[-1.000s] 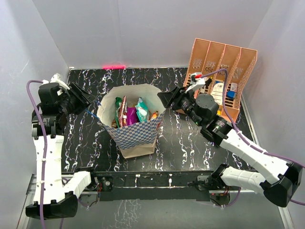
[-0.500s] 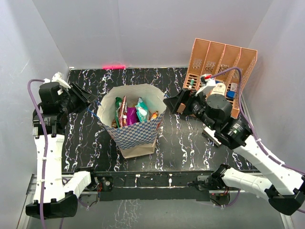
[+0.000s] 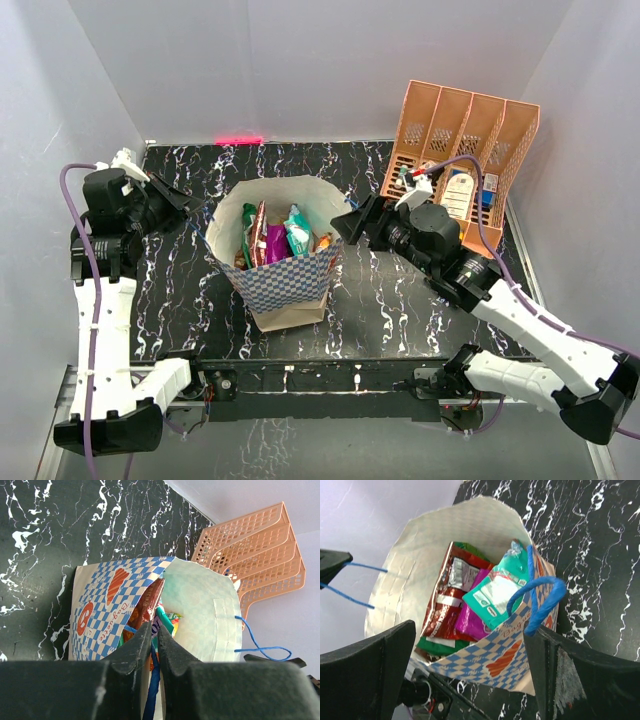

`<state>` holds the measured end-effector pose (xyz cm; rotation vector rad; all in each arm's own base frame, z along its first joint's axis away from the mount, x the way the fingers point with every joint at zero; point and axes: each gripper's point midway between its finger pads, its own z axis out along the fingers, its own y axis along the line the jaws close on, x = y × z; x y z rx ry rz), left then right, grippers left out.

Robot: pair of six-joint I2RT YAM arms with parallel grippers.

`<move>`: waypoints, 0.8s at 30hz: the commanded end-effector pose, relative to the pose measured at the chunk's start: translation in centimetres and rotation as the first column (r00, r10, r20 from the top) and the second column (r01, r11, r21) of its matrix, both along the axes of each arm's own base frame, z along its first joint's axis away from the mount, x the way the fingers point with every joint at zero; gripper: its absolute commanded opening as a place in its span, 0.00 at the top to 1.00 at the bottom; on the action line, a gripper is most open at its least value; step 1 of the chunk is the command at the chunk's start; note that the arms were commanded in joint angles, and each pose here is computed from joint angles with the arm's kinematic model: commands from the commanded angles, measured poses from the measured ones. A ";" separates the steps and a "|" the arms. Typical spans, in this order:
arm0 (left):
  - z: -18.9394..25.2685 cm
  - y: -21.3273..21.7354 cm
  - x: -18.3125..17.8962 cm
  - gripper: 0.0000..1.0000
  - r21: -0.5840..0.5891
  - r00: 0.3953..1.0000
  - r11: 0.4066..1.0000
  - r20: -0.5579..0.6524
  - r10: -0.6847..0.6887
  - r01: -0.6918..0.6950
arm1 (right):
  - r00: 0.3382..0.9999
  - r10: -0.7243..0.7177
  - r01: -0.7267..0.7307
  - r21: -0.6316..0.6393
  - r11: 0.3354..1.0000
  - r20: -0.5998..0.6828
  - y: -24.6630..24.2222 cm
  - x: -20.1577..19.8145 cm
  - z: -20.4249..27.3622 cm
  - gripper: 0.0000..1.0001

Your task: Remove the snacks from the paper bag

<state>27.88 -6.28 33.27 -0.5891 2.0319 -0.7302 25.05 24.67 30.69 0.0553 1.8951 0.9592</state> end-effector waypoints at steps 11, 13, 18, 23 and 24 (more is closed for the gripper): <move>3.3 -1.4 0.0 1.00 -0.067 0.994 0.997 0.102 -0.042 0.049 | 0.974 -0.143 0.112 0.179 0.977 0.176 0.2 3.6 4.5 0.25; 3.2 -1.4 0.0 1.00 -0.070 0.994 0.996 0.100 -0.046 0.053 | 0.973 -0.153 0.122 0.176 0.977 0.175 0.3 4.0 4.2 0.25; 3.4 -1.7 0.1 1.00 -0.078 0.993 0.995 0.106 -0.058 0.067 | 0.974 -0.109 0.073 0.183 0.980 0.199 1.3 4.0 4.6 0.25; 3.5 -1.7 0.4 1.00 -0.079 0.992 0.994 0.112 -0.064 0.073 | 0.962 -0.083 0.040 0.164 0.986 0.261 2.0 4.3 4.9 0.25; 3.6 -1.7 0.4 1.00 -0.078 0.992 0.995 0.114 -0.061 0.070 | 0.957 -0.081 0.040 0.152 0.988 0.278 2.1 4.5 5.0 0.25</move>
